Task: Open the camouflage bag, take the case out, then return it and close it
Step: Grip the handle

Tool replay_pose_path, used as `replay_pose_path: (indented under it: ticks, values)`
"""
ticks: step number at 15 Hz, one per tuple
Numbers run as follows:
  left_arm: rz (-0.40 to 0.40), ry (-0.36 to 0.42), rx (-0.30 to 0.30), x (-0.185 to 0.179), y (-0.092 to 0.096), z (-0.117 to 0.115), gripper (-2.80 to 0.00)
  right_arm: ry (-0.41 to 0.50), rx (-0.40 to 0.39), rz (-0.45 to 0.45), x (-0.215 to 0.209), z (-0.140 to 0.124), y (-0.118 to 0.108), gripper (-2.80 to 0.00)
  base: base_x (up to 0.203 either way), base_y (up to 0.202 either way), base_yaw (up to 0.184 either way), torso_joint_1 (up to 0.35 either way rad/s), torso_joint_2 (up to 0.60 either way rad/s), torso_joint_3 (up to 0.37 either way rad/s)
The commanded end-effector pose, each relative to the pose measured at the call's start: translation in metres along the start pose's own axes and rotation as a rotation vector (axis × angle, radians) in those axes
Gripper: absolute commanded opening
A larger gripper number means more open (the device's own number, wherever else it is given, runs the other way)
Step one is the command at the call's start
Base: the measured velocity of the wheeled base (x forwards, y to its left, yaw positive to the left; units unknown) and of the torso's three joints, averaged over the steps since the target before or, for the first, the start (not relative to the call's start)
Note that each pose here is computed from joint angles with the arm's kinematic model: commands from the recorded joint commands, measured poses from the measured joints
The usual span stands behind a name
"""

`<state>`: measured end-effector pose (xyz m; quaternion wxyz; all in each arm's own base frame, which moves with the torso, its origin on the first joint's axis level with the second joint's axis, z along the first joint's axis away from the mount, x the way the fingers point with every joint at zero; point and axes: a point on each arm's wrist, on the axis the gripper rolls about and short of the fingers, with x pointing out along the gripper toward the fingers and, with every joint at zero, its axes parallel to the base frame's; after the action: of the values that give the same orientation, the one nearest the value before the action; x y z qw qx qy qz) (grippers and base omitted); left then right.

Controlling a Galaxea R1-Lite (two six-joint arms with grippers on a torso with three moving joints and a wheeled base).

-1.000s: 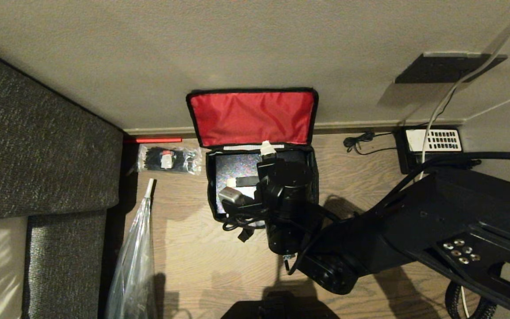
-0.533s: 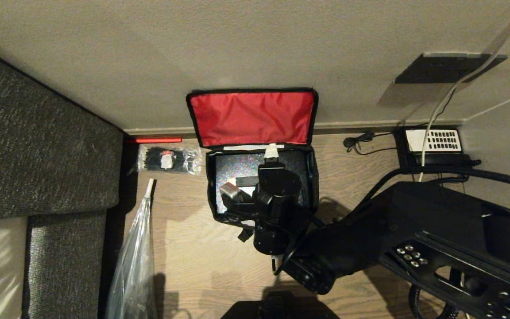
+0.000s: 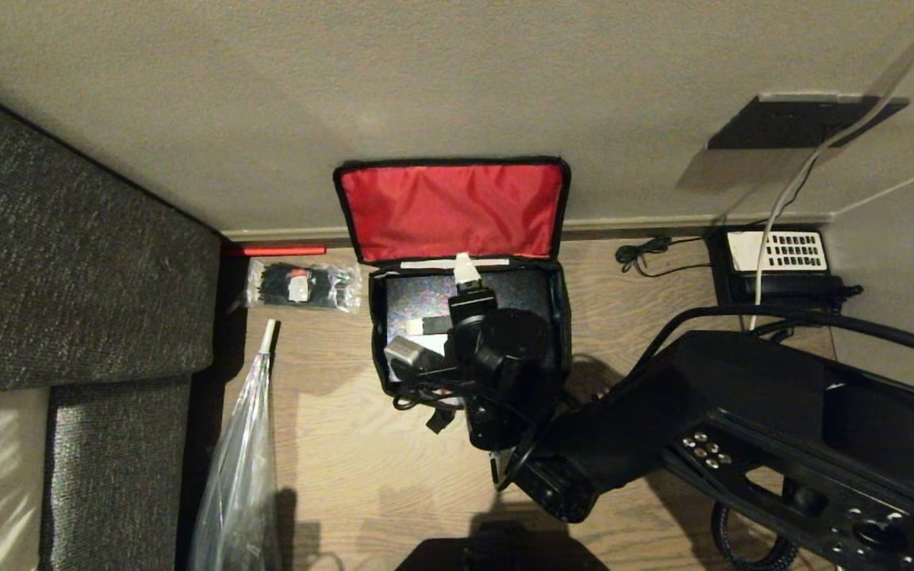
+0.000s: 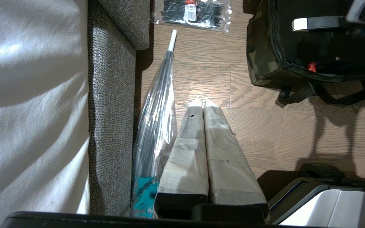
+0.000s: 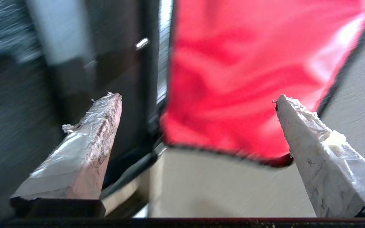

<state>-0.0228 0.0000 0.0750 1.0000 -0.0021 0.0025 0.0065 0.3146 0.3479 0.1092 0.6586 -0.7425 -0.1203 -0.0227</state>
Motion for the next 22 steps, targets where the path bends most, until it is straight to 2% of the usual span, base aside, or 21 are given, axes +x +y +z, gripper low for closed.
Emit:
replay_pose_path:
  ticks: [1,3,5,9,10,12,13,17,21,22]
  values:
    - [-0.001,-0.001,0.000,0.000,0.000,-0.001,-2.80,0.006,0.027,-0.011,0.004,-0.002,0.001,0.00,0.000,0.000,0.000,0.000,0.00,0.000]
    - [0.000,-0.001,0.000,0.000,0.000,-0.001,-2.80,0.035,0.091,0.013,0.005,0.001,0.012,0.00,0.000,0.000,0.000,0.000,0.00,0.000]
    - [0.001,-0.001,-0.002,0.000,0.000,-0.001,-2.80,0.080,0.094,0.038,0.002,-0.002,0.014,0.00,0.000,0.000,0.000,0.000,0.00,0.000]
    - [0.001,-0.001,0.000,0.000,0.000,-0.001,-2.80,0.106,0.120,0.053,0.005,-0.002,0.007,0.00,0.000,0.000,0.000,0.000,0.00,0.000]
    - [0.001,-0.001,0.000,0.000,0.000,-0.001,-2.80,0.133,0.148,0.085,0.006,-0.002,0.009,0.00,0.000,0.000,0.000,0.000,0.00,0.000]
    - [0.000,-0.001,-0.001,0.000,0.000,-0.001,-2.80,0.148,0.262,0.143,0.008,0.000,0.008,0.00,0.000,0.000,0.000,0.000,0.00,0.000]
    - [0.001,-0.001,-0.002,0.000,0.000,-0.001,-2.80,0.153,0.285,0.154,0.007,-0.001,0.005,0.00,0.000,0.000,0.000,0.000,0.00,0.000]
    - [0.001,0.001,-0.002,0.000,0.000,-0.001,-2.80,0.162,0.368,0.189,0.008,0.004,0.013,0.00,0.000,0.000,0.000,0.000,0.00,0.000]
    - [0.001,-0.001,-0.002,0.000,0.000,-0.001,-2.80,0.161,0.350,0.208,0.009,0.006,0.028,0.00,0.000,0.000,0.000,0.000,0.00,0.000]
    - [0.001,-0.001,0.000,0.000,0.000,-0.001,-2.80,0.144,0.322,0.219,0.008,0.008,0.034,0.00,0.000,0.000,0.000,0.000,0.00,0.000]
